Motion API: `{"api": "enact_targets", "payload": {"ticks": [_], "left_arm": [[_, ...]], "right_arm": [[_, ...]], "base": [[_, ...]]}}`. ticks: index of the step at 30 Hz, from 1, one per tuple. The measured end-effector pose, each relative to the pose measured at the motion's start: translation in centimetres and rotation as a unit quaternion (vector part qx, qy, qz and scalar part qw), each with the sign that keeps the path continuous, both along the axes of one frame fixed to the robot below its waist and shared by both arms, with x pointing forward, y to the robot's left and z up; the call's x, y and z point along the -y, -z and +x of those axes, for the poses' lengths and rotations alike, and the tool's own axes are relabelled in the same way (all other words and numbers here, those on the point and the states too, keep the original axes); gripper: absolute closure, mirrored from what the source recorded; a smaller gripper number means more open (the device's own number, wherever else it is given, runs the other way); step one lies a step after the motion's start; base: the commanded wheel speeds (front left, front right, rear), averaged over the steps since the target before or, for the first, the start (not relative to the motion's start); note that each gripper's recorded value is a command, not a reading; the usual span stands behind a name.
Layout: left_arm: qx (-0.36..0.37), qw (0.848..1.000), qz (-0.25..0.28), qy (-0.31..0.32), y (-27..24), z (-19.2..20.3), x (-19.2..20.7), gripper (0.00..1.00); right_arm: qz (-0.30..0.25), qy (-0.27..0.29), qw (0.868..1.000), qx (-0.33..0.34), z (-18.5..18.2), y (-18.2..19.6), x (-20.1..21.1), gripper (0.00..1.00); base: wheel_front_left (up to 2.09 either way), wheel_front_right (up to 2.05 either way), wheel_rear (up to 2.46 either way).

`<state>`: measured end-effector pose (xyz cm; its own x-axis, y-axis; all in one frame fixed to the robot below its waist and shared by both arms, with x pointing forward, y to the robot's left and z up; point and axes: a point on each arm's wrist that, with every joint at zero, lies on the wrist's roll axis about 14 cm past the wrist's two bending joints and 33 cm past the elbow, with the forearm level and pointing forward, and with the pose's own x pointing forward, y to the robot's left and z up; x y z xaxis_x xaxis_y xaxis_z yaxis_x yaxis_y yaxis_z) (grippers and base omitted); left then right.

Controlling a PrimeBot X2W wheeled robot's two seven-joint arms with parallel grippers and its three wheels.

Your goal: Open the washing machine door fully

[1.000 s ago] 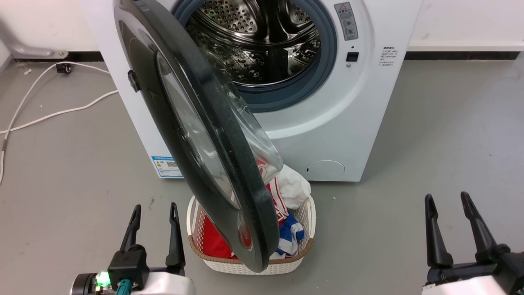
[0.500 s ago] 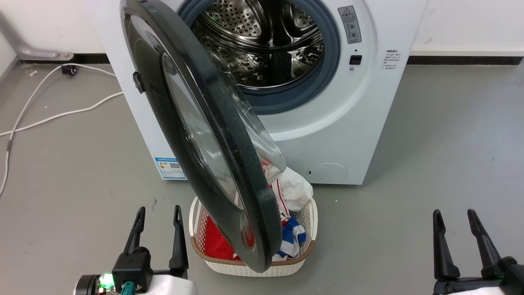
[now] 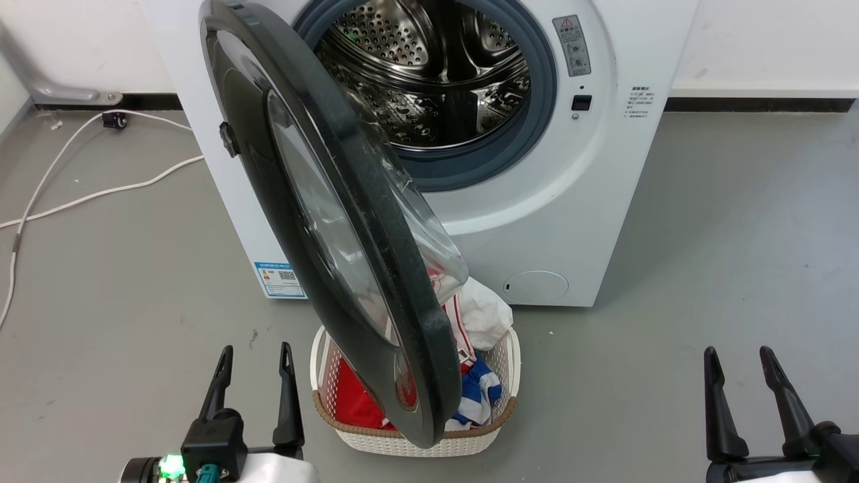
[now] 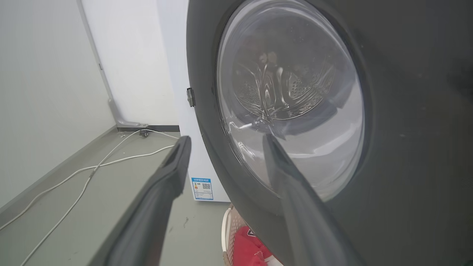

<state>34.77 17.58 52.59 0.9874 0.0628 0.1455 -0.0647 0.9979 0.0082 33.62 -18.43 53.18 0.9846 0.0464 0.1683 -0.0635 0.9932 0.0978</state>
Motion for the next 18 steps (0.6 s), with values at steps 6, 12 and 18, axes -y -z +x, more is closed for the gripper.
{"api": "enact_targets", "payload": {"ticks": [6,12,18], "left_arm": [[-0.007,1.0,0.003,-0.009,0.4,-0.1,-0.4,1.0],[0.009,1.0,-0.007,-0.026,-0.6,0.1,-1.4,1.0],[0.093,0.995,0.009,-0.034,-6.1,1.3,-2.4,1.0]], "right_arm": [[0.001,-0.002,1.0,0.0,0.0,0.0,-0.2,0.0],[0.005,-0.004,1.0,0.001,0.1,0.0,-0.3,0.0],[0.005,-0.006,1.0,-0.001,0.2,0.0,-0.4,0.0]], "base": [[0.0,0.0,0.0],[0.0,0.0,0.0],[0.0,0.0,0.0]]}}
